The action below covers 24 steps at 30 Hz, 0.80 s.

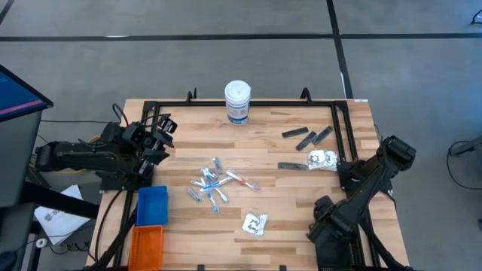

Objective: Pick & Place Travel size toiletries
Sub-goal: Put the white cotton swab pack into the top black bin

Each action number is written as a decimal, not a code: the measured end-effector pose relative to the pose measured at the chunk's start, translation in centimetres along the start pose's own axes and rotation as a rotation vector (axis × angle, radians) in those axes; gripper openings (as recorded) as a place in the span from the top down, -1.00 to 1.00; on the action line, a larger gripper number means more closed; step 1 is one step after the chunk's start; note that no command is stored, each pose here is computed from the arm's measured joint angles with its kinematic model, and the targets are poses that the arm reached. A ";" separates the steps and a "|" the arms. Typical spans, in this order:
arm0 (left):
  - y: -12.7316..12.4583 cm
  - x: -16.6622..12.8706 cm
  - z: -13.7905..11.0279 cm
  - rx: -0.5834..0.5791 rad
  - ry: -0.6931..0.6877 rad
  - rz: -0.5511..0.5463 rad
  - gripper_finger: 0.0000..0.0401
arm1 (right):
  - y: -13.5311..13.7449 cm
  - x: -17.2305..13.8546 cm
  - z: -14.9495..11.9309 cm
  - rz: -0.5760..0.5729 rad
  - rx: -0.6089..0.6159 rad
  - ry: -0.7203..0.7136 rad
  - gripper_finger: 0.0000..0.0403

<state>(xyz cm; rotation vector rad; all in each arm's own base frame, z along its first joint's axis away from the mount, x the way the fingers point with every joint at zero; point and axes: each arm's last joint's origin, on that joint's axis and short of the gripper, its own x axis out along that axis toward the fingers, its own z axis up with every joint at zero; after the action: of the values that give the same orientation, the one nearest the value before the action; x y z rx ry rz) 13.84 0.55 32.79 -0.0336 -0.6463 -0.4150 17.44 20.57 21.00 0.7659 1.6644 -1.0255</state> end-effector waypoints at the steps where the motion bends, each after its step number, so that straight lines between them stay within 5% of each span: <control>1: 0.0 0.0 0.0 0.000 0.000 0.000 0.50 | 0.0 0.2 0.0 -0.003 0.003 -0.001 -0.01; 5: 0.0 0.0 0.0 0.000 0.000 0.000 0.50 | -0.1 1.1 0.1 -0.011 0.019 0.006 0.21; 11: 0.0 0.0 0.0 0.000 0.000 0.000 0.50 | -0.2 1.7 0.0 -0.015 0.017 0.016 0.92; 24: 0.0 0.0 0.0 -0.001 0.001 0.000 0.50 | -0.4 5.6 0.9 -0.006 0.060 0.078 0.98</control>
<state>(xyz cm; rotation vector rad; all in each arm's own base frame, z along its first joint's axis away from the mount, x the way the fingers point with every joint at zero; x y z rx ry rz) 13.85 0.55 32.78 -0.0343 -0.6455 -0.4155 15.79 19.63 15.59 0.8502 1.7093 -1.0655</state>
